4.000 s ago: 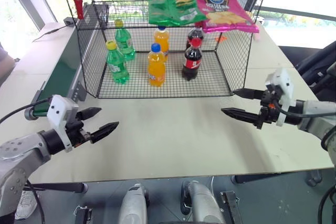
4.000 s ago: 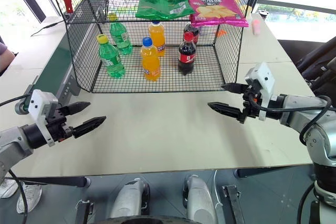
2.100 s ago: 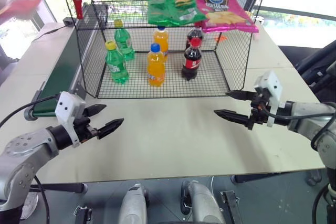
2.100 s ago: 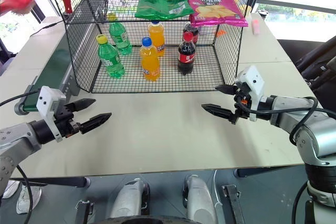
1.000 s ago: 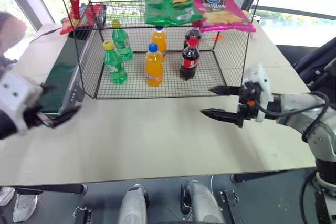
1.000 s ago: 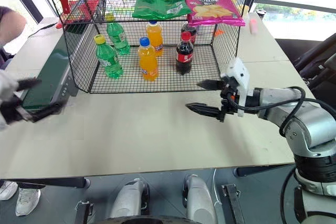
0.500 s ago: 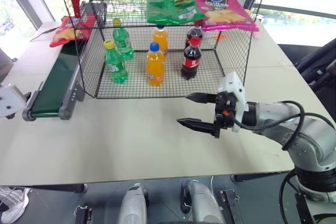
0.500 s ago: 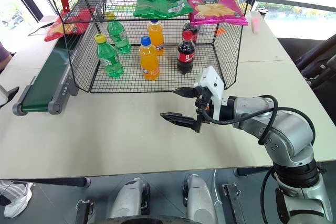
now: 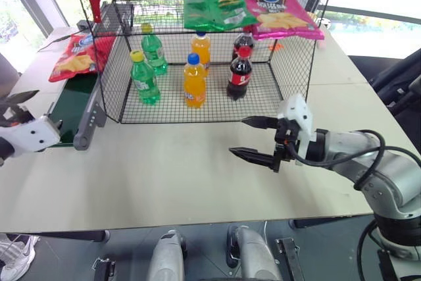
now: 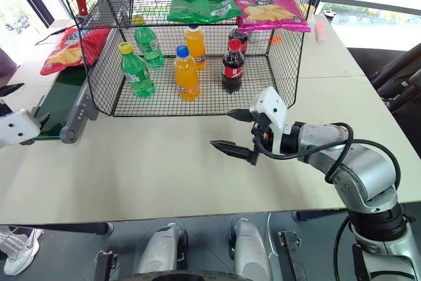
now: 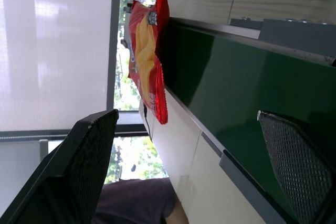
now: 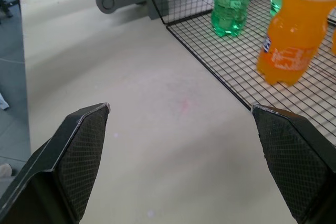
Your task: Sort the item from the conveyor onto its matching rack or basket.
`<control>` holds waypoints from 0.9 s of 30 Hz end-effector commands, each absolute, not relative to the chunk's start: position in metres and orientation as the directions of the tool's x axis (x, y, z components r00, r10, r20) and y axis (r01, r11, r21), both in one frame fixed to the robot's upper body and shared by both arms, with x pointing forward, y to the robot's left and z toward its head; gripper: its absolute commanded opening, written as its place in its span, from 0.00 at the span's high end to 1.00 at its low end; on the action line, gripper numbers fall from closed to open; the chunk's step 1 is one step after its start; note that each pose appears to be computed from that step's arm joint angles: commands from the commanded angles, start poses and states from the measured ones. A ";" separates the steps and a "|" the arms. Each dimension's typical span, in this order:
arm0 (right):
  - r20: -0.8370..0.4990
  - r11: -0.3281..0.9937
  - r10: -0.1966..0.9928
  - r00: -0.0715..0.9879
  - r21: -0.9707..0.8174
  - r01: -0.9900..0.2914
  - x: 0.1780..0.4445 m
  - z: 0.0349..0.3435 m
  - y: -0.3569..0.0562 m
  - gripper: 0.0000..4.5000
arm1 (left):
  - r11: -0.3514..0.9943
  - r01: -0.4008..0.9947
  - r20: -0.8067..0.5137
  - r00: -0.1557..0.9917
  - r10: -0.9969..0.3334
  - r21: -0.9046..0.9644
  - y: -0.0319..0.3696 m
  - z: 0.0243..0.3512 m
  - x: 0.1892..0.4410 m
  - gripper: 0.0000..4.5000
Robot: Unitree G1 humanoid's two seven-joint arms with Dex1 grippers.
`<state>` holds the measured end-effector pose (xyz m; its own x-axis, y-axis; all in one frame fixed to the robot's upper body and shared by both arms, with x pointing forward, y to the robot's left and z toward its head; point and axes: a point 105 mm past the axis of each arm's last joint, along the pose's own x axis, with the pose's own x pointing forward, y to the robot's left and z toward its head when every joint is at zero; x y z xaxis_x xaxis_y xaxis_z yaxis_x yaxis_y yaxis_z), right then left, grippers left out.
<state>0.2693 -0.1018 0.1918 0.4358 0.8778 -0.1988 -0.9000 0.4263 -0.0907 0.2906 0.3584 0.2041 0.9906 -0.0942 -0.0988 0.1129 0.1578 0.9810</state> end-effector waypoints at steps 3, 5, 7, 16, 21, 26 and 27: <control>-0.169 0.436 0.874 0.456 -0.143 -0.889 0.270 0.202 -0.107 0.00 | 0.142 0.062 -0.049 0.994 -0.097 0.988 0.356 0.214 0.294 0.00; -0.169 0.440 0.871 0.461 -0.148 -0.886 0.270 0.202 -0.108 0.00 | 0.142 0.062 -0.048 0.994 -0.095 0.988 0.357 0.213 0.294 0.00; -0.169 0.442 0.870 0.464 -0.151 -0.884 0.271 0.203 -0.108 0.00 | 0.142 0.064 -0.052 0.995 -0.090 0.988 0.358 0.212 0.294 0.00; -0.166 0.452 0.864 0.476 -0.161 -0.877 0.274 0.206 -0.108 0.00 | 0.138 0.098 -0.099 0.995 0.000 0.986 0.374 0.201 0.291 0.00; -0.162 0.457 0.861 0.482 -0.167 -0.873 0.275 0.208 -0.107 0.00 | 0.142 0.114 -0.118 0.993 0.017 0.983 0.375 0.195 0.299 0.00; -0.158 0.465 0.857 0.491 -0.175 -0.868 0.276 0.210 -0.107 0.00 | 0.130 0.112 -0.112 0.994 -0.009 0.985 0.365 0.196 0.318 0.20; -0.158 0.468 0.855 0.494 -0.177 -0.866 0.277 0.211 -0.108 0.00 | 0.130 0.112 -0.111 0.994 -0.012 0.985 0.365 0.196 0.319 0.29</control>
